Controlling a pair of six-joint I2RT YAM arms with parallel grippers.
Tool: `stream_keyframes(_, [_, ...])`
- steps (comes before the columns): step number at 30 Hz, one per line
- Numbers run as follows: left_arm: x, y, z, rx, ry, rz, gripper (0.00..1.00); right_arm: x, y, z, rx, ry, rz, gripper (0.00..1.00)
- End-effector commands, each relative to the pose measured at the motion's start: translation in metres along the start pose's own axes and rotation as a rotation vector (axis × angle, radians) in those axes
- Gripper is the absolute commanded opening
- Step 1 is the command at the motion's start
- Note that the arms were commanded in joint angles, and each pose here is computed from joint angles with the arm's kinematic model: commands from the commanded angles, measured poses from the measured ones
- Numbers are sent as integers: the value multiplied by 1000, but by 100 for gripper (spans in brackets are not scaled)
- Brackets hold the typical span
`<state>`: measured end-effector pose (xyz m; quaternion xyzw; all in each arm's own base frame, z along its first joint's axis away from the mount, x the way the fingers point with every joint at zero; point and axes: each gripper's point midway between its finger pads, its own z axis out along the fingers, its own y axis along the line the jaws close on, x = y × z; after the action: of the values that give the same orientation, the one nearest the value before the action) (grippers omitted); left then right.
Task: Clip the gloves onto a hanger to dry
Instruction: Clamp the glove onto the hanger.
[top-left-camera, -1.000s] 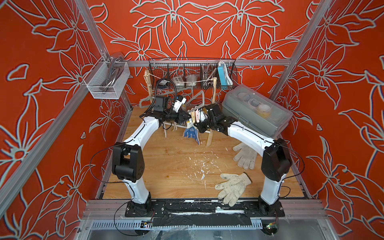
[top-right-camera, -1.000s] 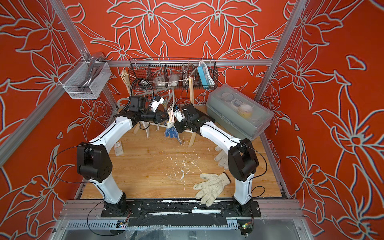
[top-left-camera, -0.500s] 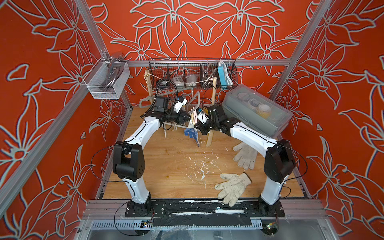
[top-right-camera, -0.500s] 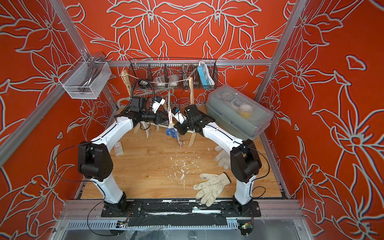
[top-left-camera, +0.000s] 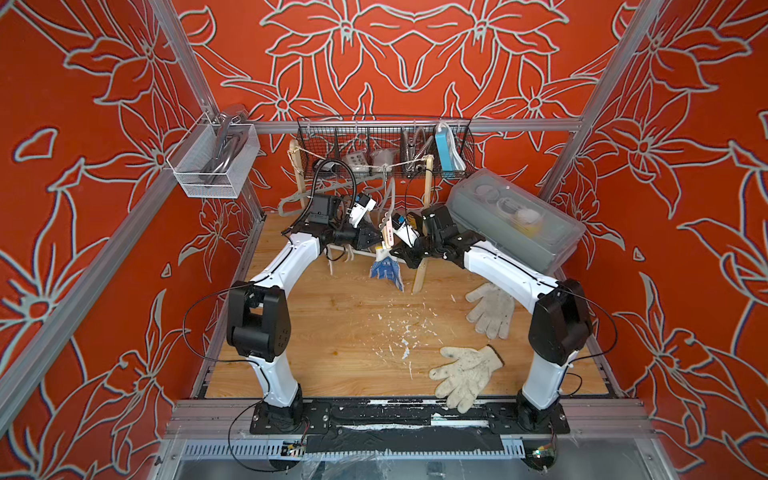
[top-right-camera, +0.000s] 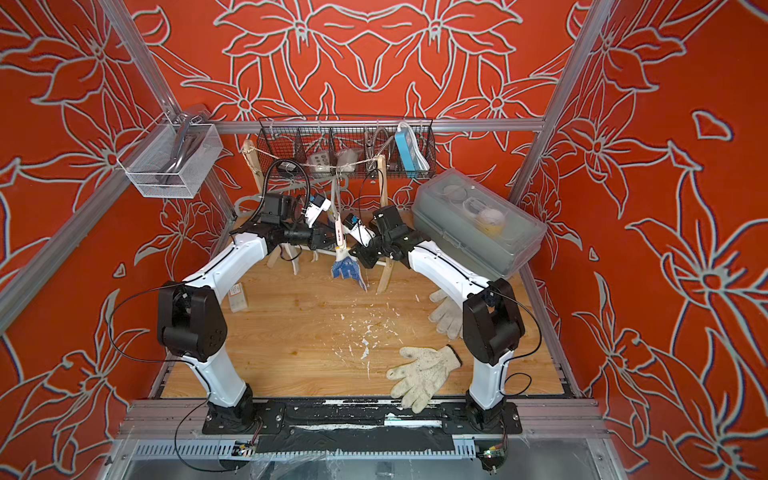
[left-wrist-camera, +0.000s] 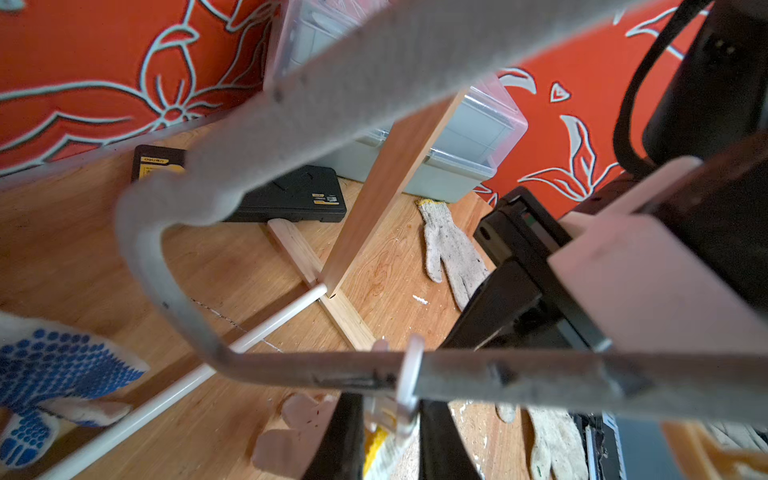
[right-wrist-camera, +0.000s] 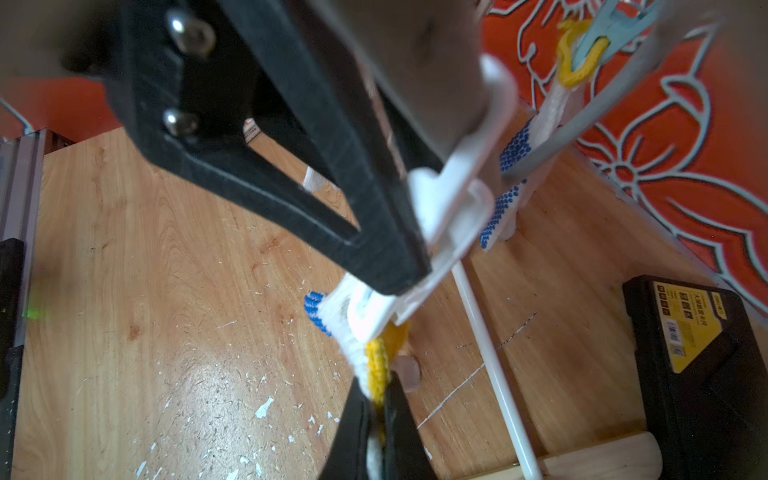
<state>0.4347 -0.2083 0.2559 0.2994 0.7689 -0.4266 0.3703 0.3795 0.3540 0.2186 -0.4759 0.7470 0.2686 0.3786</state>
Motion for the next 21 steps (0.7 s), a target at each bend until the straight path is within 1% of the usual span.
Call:
stream_keyframes(1, [-1, -6, 2, 34, 7, 19, 7, -23, 2, -13, -11, -70, -8, 0])
stream_keyframes(6, [-3, -6, 2, 39, 12, 26, 6, -19, -2, -14, -10, -65, 12, 0])
stream_keyframes(14, [-5, -9, 4, 47, 6, 20, 6, -11, -10, -9, 11, -8, -1, 0])
stream_keyframes(19, [1, -7, 8, 38, 26, 21, 6, -24, -12, -12, 16, -48, -7, 0])
stream_keyframes(21, [0, -7, 9, 37, 26, 21, 6, -23, -13, -10, 15, -36, -7, 0])
